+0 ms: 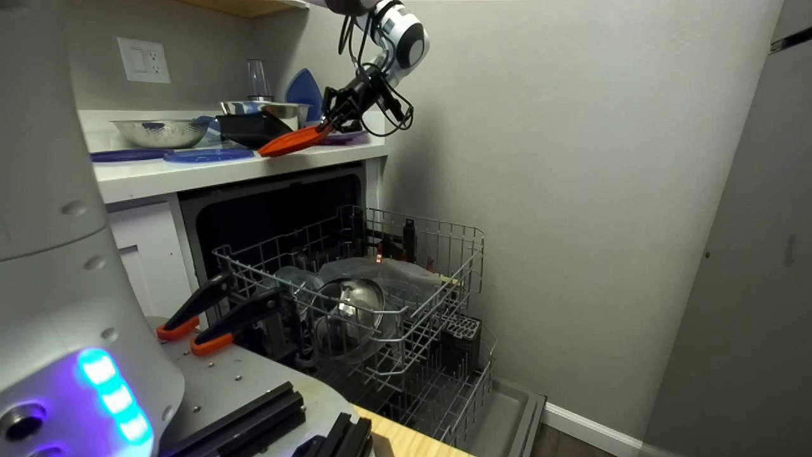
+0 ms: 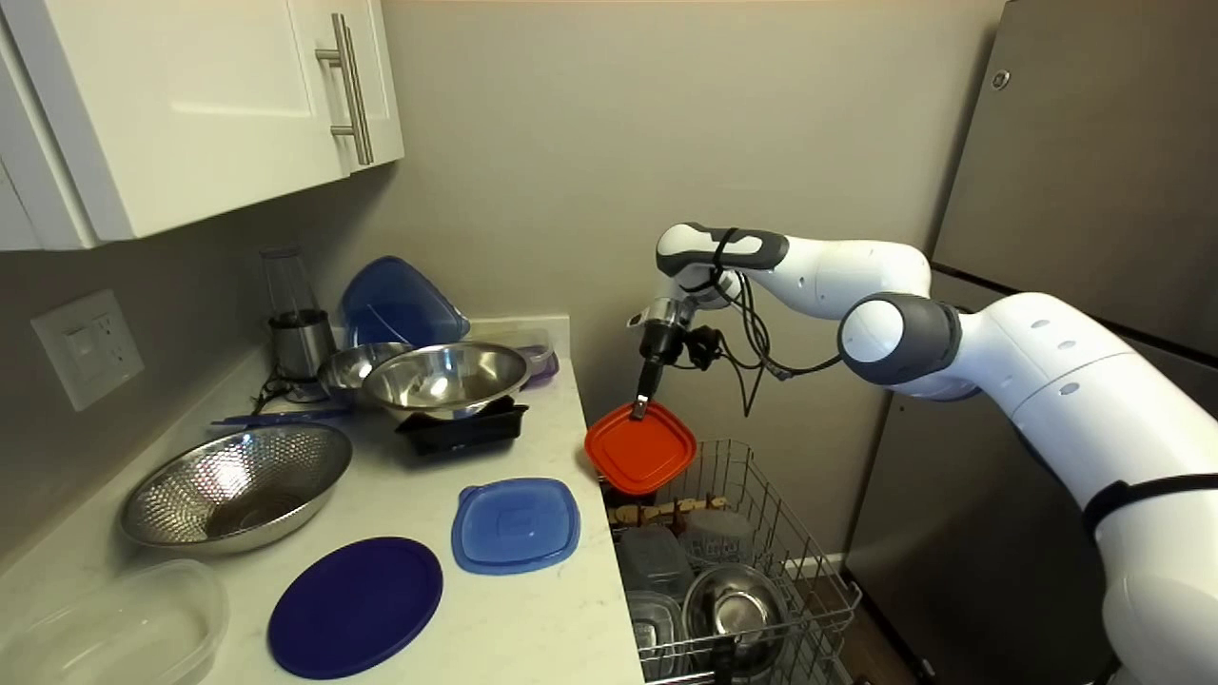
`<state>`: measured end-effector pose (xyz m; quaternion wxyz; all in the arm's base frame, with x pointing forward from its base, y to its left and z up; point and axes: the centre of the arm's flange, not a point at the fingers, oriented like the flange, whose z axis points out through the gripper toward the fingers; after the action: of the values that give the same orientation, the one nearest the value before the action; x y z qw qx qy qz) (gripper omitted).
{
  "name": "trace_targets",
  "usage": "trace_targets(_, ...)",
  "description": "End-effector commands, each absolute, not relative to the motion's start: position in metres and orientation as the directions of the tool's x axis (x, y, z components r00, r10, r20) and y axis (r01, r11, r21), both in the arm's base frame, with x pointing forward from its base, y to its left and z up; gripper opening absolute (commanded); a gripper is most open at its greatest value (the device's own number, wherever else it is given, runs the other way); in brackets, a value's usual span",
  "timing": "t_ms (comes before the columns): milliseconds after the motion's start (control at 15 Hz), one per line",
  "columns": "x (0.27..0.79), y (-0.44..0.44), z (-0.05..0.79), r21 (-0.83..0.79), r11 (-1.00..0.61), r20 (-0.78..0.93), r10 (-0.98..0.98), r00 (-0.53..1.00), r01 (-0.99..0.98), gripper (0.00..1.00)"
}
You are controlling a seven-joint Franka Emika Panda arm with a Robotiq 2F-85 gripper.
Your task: Remove the red lid from the dishwasher and place it on the counter.
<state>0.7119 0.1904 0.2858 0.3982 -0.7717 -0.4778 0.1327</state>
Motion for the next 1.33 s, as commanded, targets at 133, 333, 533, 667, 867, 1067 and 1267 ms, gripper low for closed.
trace_targets(133, 0.714, 0.224, 0.281, -0.780, -0.124, 0.207, 0.874, 0.440, 0.613, 0.03)
trace_targets(333, 0.705, 0.246, 0.265, -0.779, -0.130, 0.193, 0.881, 0.432, 0.613, 0.03)
trace_targets(533, 0.700, 0.262, 0.254, -0.776, -0.151, 0.176, 0.881, 0.439, 0.613, 0.03)
trace_targets(667, 0.701, 0.266, 0.255, -0.766, -0.172, 0.171, 0.874, 0.454, 0.620, 0.03)
trace_targets(867, 0.706, 0.265, 0.265, -0.735, -0.218, 0.174, 0.855, 0.489, 0.642, 0.03)
trace_targets(1067, 0.710, 0.265, 0.277, -0.728, -0.236, 0.185, 0.836, 0.516, 0.643, 0.03)
trace_targets(1267, 0.708, 0.274, 0.290, -0.714, -0.277, 0.176, 0.818, 0.548, 0.643, 0.03)
